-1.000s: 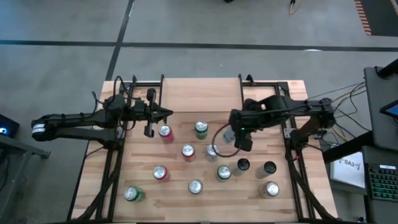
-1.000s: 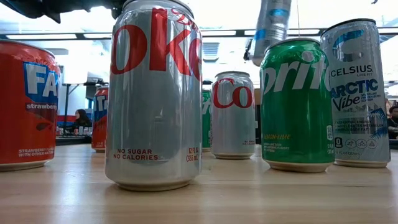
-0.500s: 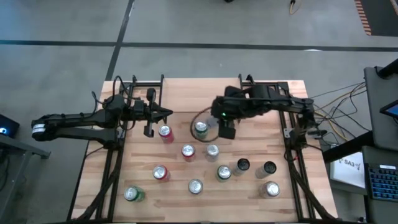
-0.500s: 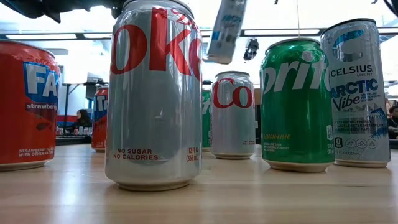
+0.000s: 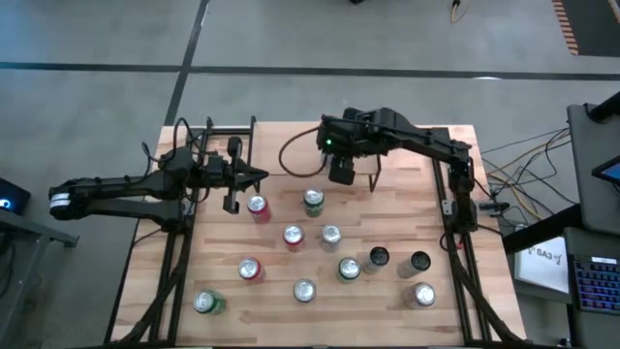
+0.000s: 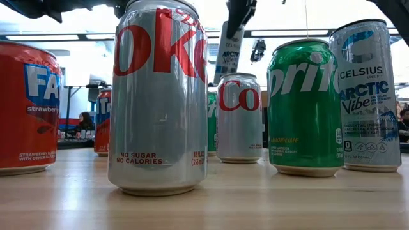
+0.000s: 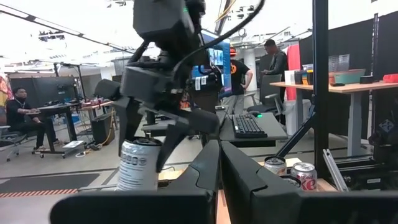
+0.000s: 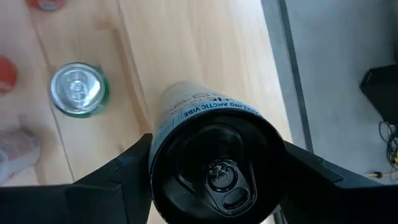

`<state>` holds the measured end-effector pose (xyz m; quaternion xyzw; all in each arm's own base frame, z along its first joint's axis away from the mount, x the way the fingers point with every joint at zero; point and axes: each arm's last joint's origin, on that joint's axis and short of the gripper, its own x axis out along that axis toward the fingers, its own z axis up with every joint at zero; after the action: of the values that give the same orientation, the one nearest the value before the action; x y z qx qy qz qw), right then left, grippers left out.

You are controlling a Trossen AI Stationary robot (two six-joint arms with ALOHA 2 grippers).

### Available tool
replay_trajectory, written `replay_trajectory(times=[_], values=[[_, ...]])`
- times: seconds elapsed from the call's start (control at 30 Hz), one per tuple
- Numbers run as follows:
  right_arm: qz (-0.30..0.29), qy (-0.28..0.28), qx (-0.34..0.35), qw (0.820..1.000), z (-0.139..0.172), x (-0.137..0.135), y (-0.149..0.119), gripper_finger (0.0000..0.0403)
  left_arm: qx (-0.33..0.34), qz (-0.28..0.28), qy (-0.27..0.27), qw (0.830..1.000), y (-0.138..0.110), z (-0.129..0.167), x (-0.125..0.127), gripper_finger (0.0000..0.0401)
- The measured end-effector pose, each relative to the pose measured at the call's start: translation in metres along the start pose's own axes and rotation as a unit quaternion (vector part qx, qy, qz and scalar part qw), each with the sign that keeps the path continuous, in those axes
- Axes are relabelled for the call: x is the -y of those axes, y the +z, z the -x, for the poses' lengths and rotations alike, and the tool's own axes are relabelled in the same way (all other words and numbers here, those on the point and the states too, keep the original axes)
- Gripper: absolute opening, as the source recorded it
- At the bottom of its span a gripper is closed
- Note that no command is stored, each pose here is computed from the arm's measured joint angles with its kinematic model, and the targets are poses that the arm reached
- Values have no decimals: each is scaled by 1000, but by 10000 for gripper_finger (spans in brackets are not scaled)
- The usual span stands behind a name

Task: Place canned beverage on shelf
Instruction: Put the top white-blue soda can on the shelf

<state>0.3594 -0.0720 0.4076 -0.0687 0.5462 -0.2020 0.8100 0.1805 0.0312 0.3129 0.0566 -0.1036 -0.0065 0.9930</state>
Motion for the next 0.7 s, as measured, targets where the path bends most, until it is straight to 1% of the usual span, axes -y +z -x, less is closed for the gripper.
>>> replay_trajectory(times=[0.13, 0.33, 0.47, 0.7], values=[[-14, 15, -6, 1000, -4, 11, -1, 247, 0, 0, 0, 1000, 0, 0, 0, 0], [-42, 58, -11, 997, -9, 24, -3, 247, -2, 0, 0, 1000, -1, -1, 0, 0], [-51, 58, -14, 997, -11, 31, -5, 247, -3, 1, 0, 1000, -1, -1, 0, 0], [-47, 55, -15, 997, -12, 35, -6, 247, -3, 1, 0, 1000, -1, -1, 0, 0]])
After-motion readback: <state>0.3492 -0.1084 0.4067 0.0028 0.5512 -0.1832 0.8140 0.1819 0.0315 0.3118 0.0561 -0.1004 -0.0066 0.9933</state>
